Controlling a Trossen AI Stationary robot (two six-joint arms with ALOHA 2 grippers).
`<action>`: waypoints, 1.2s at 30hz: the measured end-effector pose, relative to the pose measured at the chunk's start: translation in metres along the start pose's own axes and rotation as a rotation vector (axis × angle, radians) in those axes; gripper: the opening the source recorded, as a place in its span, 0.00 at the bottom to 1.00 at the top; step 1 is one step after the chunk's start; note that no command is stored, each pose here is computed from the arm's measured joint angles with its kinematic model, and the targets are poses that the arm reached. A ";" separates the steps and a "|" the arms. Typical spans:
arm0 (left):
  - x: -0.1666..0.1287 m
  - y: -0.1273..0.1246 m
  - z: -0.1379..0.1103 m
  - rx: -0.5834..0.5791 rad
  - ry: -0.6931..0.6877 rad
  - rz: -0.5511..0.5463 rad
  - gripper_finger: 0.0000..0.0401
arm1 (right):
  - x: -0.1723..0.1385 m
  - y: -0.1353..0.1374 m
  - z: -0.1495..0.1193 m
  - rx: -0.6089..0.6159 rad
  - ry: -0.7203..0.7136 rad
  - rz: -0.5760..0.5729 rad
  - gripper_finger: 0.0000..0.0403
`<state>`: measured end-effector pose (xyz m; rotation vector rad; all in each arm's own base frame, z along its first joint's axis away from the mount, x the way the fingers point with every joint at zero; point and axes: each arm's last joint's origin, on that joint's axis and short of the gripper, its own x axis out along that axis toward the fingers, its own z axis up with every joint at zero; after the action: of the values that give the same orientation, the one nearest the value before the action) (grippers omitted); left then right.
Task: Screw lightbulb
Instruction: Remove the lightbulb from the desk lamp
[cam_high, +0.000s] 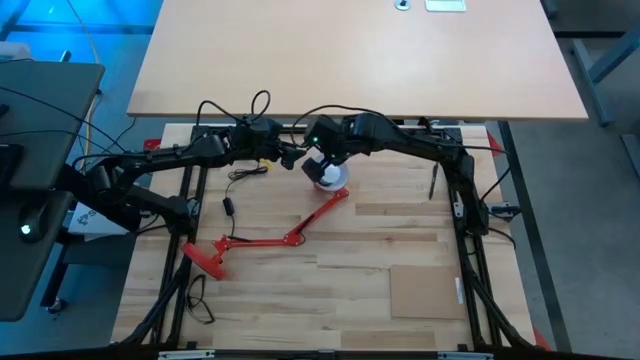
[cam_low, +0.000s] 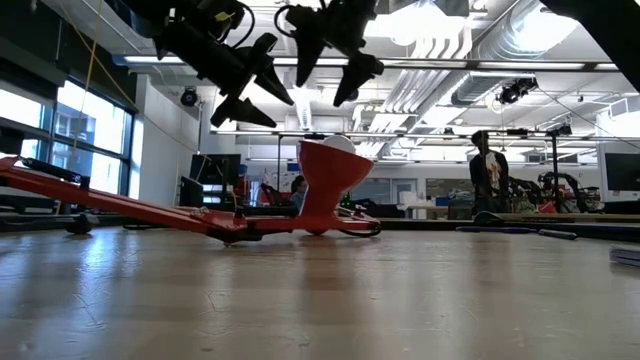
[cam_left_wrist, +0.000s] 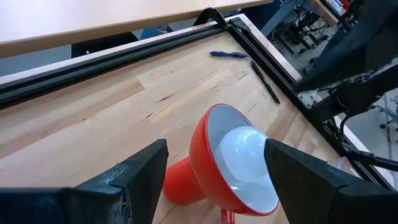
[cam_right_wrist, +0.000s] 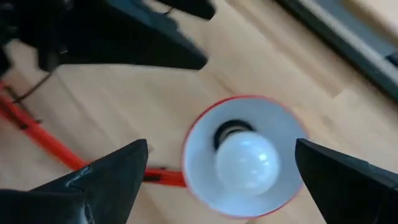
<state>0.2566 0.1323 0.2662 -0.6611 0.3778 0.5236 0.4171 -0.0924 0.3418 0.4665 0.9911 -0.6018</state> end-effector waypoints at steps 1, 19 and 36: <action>0.000 0.000 0.000 0.000 0.000 0.000 0.65 | 0.000 0.001 0.000 0.015 0.011 0.020 0.98; 0.000 0.000 0.000 -0.003 0.001 -0.001 0.65 | 0.023 -0.012 -0.019 -0.041 0.206 -0.050 0.98; 0.000 0.001 -0.001 -0.010 0.009 0.006 0.65 | 0.061 -0.022 -0.031 -0.087 0.278 -0.023 0.98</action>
<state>0.2562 0.1321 0.2653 -0.6724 0.3861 0.5282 0.4087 -0.1053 0.2717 0.4697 1.2834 -0.5204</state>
